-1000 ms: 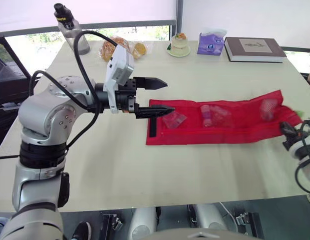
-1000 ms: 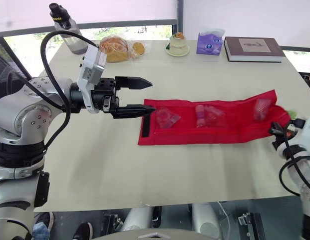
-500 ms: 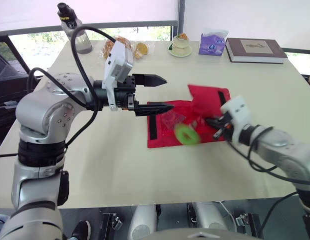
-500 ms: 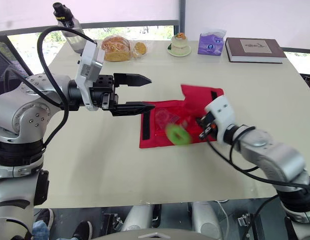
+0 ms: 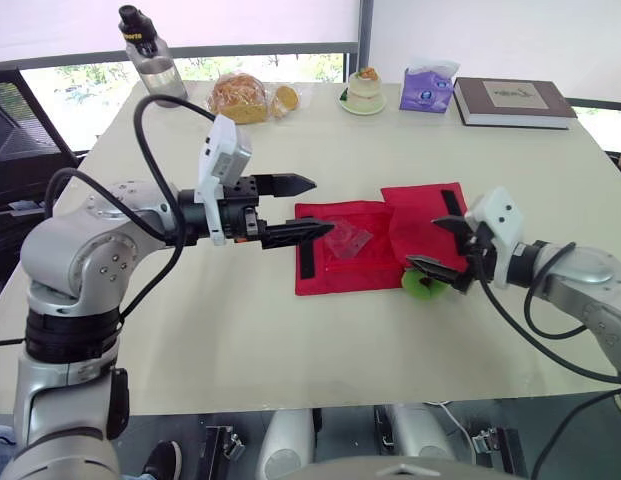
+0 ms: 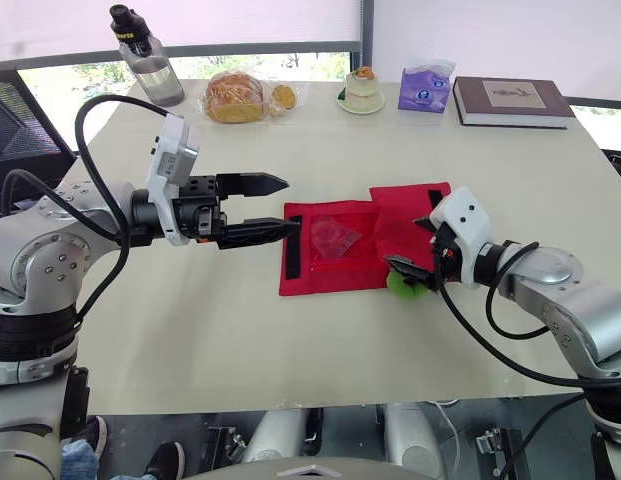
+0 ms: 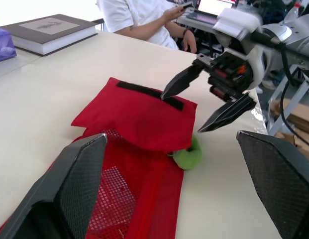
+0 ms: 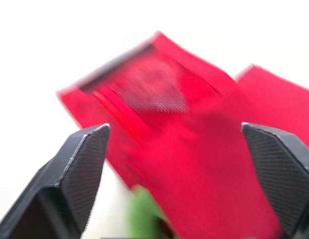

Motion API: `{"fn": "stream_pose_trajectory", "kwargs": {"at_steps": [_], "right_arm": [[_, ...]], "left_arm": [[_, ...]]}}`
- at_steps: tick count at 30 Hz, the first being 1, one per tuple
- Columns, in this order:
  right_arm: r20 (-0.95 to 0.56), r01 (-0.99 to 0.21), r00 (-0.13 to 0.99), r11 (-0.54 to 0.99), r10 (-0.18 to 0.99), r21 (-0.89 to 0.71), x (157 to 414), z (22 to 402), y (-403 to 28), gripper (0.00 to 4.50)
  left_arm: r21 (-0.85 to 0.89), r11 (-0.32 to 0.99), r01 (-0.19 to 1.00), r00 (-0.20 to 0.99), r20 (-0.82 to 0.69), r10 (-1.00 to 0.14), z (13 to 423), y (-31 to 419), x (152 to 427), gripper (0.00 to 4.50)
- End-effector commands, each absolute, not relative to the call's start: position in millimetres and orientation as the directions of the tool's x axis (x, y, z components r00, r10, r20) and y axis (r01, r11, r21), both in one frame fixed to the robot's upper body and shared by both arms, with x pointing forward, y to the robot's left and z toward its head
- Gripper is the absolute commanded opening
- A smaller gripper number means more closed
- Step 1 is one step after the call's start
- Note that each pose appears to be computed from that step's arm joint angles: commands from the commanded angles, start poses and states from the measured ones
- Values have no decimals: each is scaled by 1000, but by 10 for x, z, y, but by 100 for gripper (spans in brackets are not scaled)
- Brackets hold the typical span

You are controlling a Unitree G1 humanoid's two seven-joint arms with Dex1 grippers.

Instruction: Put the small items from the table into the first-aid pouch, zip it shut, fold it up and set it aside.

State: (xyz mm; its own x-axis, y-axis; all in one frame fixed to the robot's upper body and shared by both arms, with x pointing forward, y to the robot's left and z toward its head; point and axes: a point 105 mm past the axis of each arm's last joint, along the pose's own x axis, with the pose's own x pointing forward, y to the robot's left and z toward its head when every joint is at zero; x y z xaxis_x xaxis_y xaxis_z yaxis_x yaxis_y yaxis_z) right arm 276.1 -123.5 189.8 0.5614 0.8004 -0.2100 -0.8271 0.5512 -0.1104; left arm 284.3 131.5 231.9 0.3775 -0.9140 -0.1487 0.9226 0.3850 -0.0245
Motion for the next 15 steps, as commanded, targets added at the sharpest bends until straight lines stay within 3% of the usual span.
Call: {"fn": "stream_pose_trajectory", "kwargs": {"at_steps": [1, 4, 10, 15], "right_arm": [[-96, -823, 558, 536, 824, -189, 2669, 2272, -1414, 441], [-82, -847, 514, 490, 854, -207, 2589, 2342, -1484, 441], [-80, -872, 462, 437, 883, -220, 2526, 2435, -1579, 441], [-75, -874, 456, 431, 887, -225, 2553, 2460, -1584, 441]], "left_arm": [[-267, 533, 803, 522, -117, -845, 2058, 1536, 2963, 450], [-439, 600, 669, 613, -131, -779, 1787, 1628, 3030, 450], [-578, 724, 376, 778, -228, -585, 1376, 1799, 3090, 450], [-670, 724, 164, 823, -312, -475, 1141, 1744, 3110, 450]]}}
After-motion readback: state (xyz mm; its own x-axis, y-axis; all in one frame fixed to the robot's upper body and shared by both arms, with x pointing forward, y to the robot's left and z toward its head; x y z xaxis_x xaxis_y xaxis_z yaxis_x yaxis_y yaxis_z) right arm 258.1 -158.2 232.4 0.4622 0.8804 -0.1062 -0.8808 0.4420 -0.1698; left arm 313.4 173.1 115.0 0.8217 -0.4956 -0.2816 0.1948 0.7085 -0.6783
